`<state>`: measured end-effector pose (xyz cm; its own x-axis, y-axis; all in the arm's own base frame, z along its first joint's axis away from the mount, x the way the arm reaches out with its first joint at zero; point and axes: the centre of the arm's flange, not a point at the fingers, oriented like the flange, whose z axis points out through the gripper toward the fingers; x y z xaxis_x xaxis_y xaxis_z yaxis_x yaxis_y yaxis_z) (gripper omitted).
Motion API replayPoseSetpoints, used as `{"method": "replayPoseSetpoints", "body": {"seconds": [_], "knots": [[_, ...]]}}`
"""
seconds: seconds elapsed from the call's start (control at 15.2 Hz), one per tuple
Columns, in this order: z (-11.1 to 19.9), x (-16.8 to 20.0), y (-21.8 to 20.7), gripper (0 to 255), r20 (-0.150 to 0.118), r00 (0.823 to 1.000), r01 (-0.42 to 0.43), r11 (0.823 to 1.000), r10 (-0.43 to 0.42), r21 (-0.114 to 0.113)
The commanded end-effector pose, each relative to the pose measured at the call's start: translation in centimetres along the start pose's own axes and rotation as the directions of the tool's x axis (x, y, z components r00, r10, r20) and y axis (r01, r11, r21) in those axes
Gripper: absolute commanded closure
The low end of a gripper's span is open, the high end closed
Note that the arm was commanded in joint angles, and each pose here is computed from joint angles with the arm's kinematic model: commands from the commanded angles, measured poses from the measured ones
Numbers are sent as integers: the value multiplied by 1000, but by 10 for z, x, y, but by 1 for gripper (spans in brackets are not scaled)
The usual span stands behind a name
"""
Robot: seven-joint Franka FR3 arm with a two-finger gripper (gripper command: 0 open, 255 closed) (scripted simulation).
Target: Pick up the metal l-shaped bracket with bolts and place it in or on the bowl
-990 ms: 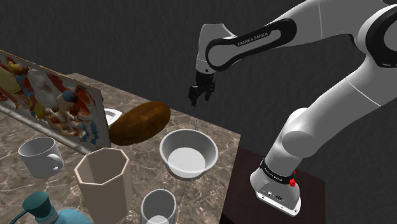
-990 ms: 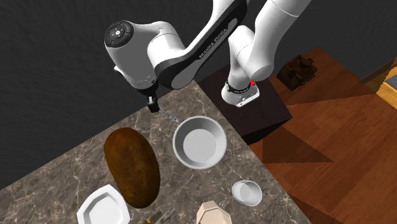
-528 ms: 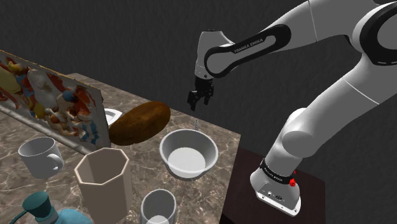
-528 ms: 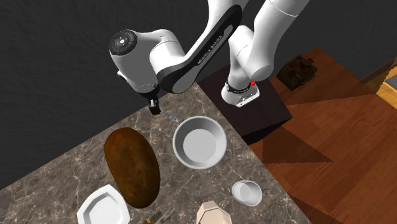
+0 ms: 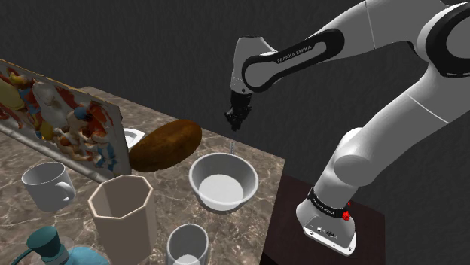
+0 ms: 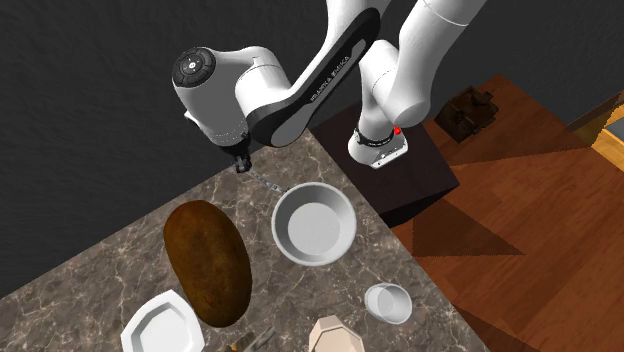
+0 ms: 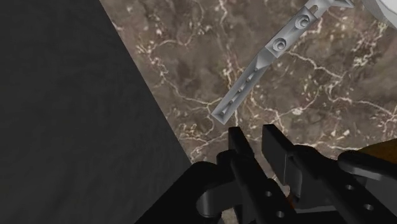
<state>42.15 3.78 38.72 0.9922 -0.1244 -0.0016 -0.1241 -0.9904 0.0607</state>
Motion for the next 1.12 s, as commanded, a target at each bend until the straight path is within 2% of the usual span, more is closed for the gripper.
{"method": "replayPoseSetpoints", "body": {"seconds": [0.0, 0.4, 0.46, 0.53, 0.59, 0.66, 0.73, 0.79, 0.86, 0.92, 0.99, 1.06], "knots": [[0, 0, 0, 255, 0, 1000, 0, 1000, 0, 0], [0, 0, 0, 255, 0, 1000, 0, 1000, 0, 0], [0, 0, 0, 0, 0, 1000, 0, 1000, 0, 0], [8, -15, -7, 0, -37, 995, -90, 996, 90, -13], [16, -29, -15, 0, -75, 981, -180, 983, 178, -23], [25, -42, -25, 0, -113, 958, -268, 963, 263, -29], [35, -54, -35, 0, -152, 926, -355, 934, 346, -31], [45, -65, -46, 0, -190, 885, -438, 898, 425, -30], [56, -74, -58, 0, -228, 836, -518, 855, 500, -26], [68, -82, -71, 0, -266, 779, -594, 804, 569, -18], [79, -88, -84, 0, -301, 714, -664, 748, 632, -7], [83, -89, -88, 0, -312, 694, -684, 730, 649, -2]]}}
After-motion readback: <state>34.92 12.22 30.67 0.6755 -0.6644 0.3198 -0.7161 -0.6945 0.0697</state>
